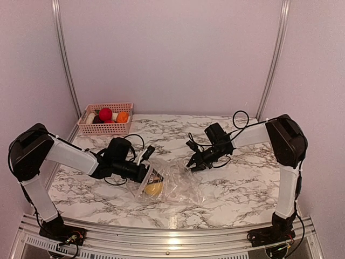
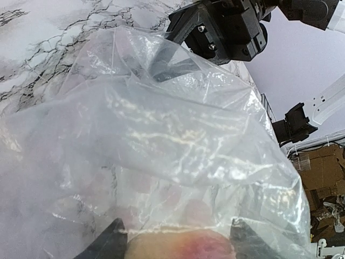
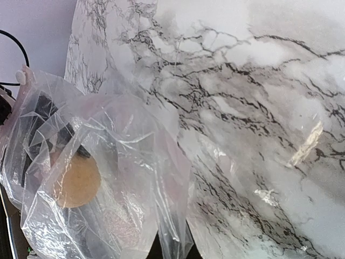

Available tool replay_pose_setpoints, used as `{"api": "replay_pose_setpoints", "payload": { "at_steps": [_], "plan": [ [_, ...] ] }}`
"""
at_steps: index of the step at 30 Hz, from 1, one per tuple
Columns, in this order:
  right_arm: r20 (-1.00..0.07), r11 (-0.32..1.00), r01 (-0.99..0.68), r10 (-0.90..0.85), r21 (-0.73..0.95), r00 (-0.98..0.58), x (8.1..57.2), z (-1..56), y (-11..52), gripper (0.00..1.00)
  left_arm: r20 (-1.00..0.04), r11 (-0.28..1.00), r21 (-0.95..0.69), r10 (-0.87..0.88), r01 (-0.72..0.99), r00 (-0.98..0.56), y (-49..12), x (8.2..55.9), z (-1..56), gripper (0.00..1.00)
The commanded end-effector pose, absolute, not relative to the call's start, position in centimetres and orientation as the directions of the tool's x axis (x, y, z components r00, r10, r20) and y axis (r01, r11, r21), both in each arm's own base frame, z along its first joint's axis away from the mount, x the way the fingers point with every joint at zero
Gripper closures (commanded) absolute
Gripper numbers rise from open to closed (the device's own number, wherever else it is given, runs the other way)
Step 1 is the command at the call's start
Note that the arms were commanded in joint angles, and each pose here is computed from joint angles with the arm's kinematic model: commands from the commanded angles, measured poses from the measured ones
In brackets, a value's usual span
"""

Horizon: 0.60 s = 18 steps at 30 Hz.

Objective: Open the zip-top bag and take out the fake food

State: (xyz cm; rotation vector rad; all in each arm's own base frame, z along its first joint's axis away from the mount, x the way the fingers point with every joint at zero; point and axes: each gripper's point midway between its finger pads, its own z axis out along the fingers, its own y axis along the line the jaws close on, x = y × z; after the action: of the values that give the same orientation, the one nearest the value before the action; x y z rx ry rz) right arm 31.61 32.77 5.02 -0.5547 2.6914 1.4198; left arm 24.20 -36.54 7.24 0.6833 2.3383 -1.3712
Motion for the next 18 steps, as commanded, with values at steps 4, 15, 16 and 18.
{"api": "replay_pose_setpoints", "payload": {
  "at_steps": [4, 15, 16, 18],
  "plan": [
    [-0.262, 0.535, -0.360, -0.252, 0.765, -0.932, 32.6, 6.0, 31.0, 1.00, -0.541, 0.501, -0.680, 0.150, 0.535, -0.828, -32.6, 25.3, 8.3, 0.45],
    [-0.269, 0.552, -0.352, -0.228, 0.756, -0.936, 33.0, 6.2, 28.7, 1.00, -0.591, 0.591, -0.676, -0.076, 0.441, -0.803, -24.8, 30.4, 12.6, 0.46],
    [-0.269, 0.553, -0.351, -0.228, 0.756, -0.936, 33.0, 6.1, 28.7, 1.00, -0.600, 0.597, -0.675, -0.103, 0.433, -0.793, -23.9, 31.3, 13.3, 0.46],
    [-0.272, 0.551, -0.354, -0.227, 0.755, -0.935, 33.0, 6.3, 28.7, 1.00, -0.615, 0.616, -0.671, -0.153, 0.412, -0.774, -22.3, 33.3, 14.8, 0.46]
  ]
}}
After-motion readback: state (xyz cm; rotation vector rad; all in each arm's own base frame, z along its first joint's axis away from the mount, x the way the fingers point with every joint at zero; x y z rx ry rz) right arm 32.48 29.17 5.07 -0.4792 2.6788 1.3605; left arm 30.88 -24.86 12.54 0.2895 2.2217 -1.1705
